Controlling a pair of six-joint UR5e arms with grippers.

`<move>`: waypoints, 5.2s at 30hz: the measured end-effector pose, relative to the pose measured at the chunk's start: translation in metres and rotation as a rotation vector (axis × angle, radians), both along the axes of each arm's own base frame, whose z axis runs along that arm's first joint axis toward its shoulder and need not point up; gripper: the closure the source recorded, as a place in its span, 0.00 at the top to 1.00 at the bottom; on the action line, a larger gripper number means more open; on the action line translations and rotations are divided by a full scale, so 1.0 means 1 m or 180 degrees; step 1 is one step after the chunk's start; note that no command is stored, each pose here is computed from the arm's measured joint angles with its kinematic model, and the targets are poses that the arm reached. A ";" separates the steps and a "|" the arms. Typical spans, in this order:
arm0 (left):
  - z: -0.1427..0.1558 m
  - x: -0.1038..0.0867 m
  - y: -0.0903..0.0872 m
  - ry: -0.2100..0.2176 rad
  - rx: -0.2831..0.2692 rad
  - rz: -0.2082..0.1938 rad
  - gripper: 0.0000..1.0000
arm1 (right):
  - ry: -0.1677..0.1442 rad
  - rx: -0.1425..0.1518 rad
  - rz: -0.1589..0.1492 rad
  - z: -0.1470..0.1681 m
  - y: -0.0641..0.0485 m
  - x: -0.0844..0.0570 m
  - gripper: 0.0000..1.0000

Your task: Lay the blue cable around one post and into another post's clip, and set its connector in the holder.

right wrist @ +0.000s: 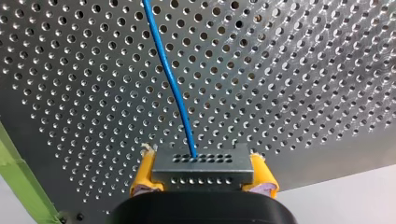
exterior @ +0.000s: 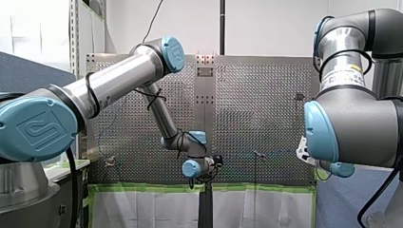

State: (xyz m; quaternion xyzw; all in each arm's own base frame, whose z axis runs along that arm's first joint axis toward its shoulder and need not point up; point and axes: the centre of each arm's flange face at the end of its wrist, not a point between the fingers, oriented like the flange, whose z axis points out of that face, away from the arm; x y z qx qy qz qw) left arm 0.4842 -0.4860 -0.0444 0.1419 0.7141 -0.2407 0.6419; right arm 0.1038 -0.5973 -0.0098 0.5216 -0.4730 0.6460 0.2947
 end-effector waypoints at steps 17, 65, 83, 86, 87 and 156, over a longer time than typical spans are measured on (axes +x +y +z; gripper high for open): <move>0.002 0.006 0.002 0.0051 -0.0120 0.0026 0.02 | 0.0040 0.0004 0.0001 -0.002 0.001 0.000 0.00; 0.008 0.087 -0.019 0.0125 -0.0334 0.0150 0.02 | 0.0031 -0.0055 -0.0053 -0.017 -0.051 -0.004 0.00; 0.010 0.102 -0.021 0.0120 -0.0363 0.0177 0.02 | -0.0012 -0.0126 -0.0051 -0.009 -0.066 -0.005 0.00; 0.010 0.102 -0.021 0.0129 -0.0350 0.0178 0.02 | -0.0013 -0.0130 -0.0051 -0.009 -0.066 -0.005 0.00; 0.010 0.101 -0.020 0.0134 -0.0345 0.0179 0.02 | -0.0015 -0.0132 -0.0052 -0.009 -0.066 -0.005 0.00; 0.040 -0.025 -0.120 0.0164 -0.0292 -0.0696 1.00 | -0.0020 -0.0049 0.0027 -0.018 -0.060 0.010 0.00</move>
